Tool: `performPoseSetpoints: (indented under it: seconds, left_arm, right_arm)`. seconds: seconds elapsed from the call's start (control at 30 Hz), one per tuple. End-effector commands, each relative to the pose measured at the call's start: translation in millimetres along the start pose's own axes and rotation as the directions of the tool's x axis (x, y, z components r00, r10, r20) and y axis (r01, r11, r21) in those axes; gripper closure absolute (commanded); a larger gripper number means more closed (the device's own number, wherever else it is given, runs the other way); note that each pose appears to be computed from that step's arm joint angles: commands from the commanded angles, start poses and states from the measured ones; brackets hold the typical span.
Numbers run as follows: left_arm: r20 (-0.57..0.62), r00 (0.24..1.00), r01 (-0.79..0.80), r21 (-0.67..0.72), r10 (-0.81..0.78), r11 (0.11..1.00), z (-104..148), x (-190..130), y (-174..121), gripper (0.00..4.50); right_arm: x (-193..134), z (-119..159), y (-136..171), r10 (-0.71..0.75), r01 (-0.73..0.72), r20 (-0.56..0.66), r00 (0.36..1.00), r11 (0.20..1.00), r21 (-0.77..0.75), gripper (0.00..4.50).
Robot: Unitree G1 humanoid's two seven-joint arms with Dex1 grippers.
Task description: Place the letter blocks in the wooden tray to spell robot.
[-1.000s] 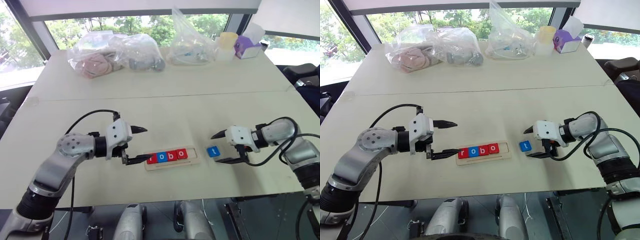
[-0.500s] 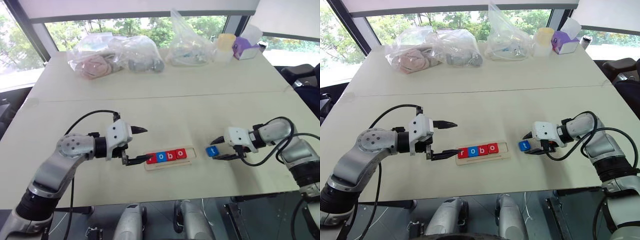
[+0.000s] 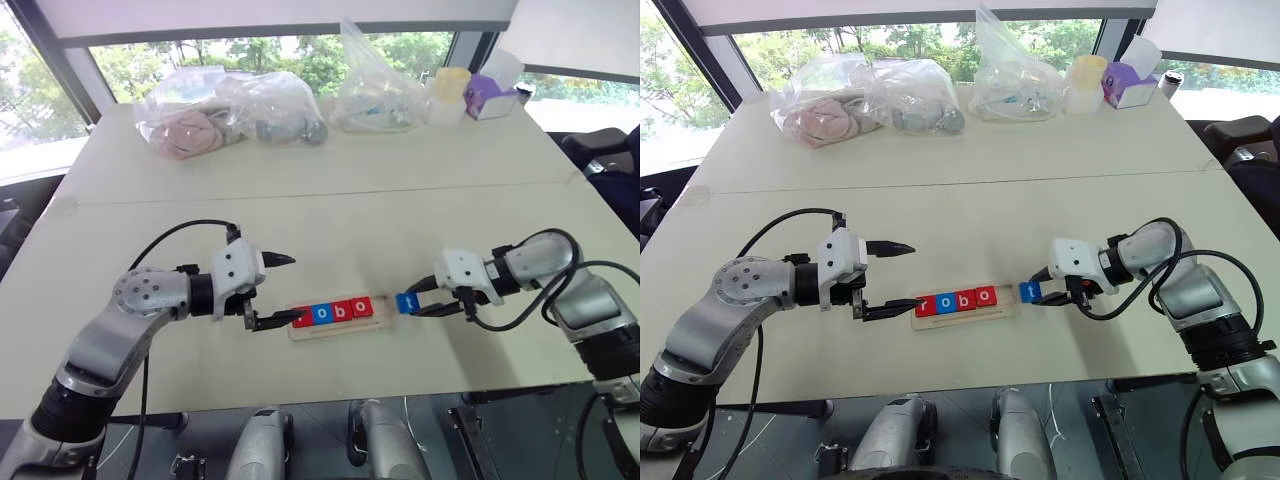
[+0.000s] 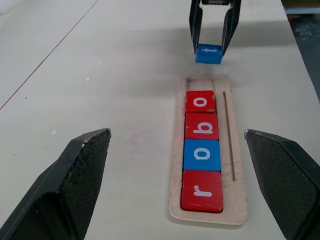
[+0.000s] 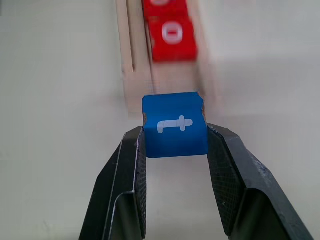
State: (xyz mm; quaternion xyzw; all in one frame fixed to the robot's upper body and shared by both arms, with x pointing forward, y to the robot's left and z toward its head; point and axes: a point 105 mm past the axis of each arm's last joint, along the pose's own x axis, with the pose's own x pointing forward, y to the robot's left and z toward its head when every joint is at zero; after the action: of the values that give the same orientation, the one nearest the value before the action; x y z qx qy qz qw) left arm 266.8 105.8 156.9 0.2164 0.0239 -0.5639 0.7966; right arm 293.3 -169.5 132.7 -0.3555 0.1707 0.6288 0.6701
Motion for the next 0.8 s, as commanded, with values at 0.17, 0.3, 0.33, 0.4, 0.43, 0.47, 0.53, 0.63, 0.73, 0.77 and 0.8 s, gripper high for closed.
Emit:
performPoseSetpoints:
  seconds: [0.17,0.3,0.33,0.4,0.43,0.47,0.53,0.63,0.73,0.77,0.8]
  left_arm:
    - [0.026,1.000,-0.009,0.033,0.008,0.999,9,-1,2,0.00]
    - [0.023,1.000,-0.016,0.028,0.016,0.999,8,-2,1,0.00]
    - [0.023,1.000,-0.018,0.027,0.017,0.999,8,-2,1,0.00]
    - [0.023,1.000,-0.019,0.026,0.019,0.999,8,-2,1,0.00]
    - [0.023,1.000,-0.019,0.026,0.019,0.999,8,-2,0,0.00]
    - [0.023,1.000,-0.020,0.025,0.020,0.999,8,-2,0,0.00]
    - [0.024,0.999,-0.022,0.024,0.021,0.999,8,-2,0,0.00]
    - [0.023,0.999,-0.024,0.021,0.023,0.999,8,-3,-1,0.00]
    - [0.021,0.999,-0.025,0.020,0.024,0.999,8,-3,-1,0.00]
    - [0.022,0.999,-0.025,0.020,0.025,0.999,8,-3,-1,0.00]
    - [0.022,0.999,-0.026,0.020,0.026,0.999,8,-3,-1,0.00]
  right_arm:
    - [7,6,0,0.010,-0.010,-0.007,1.000,1.000,0.003,3.38]
    - [13,-1,0,0.013,-0.013,-0.019,1.000,1.000,0.025,3.38]
    - [15,-1,0,0.014,-0.014,-0.016,1.000,1.000,0.027,3.38]
    - [18,0,-1,0.015,-0.014,-0.007,1.000,0.999,0.032,3.38]
    - [19,1,-2,0.016,-0.016,-0.001,1.000,0.999,0.037,3.38]
    - [21,3,-2,0.020,-0.021,0.011,1.000,0.999,0.044,3.38]
    - [23,4,-2,0.026,-0.027,0.018,1.000,0.998,0.049,3.38]
    - [25,3,-2,0.030,-0.030,0.008,1.000,0.999,0.045,3.38]
    - [27,3,-3,0.030,-0.031,0.007,1.000,0.999,0.044,3.38]
    - [27,3,-3,0.030,-0.030,0.008,1.000,0.999,0.044,3.38]
    - [27,4,-3,0.030,-0.030,0.008,1.000,0.999,0.044,3.38]
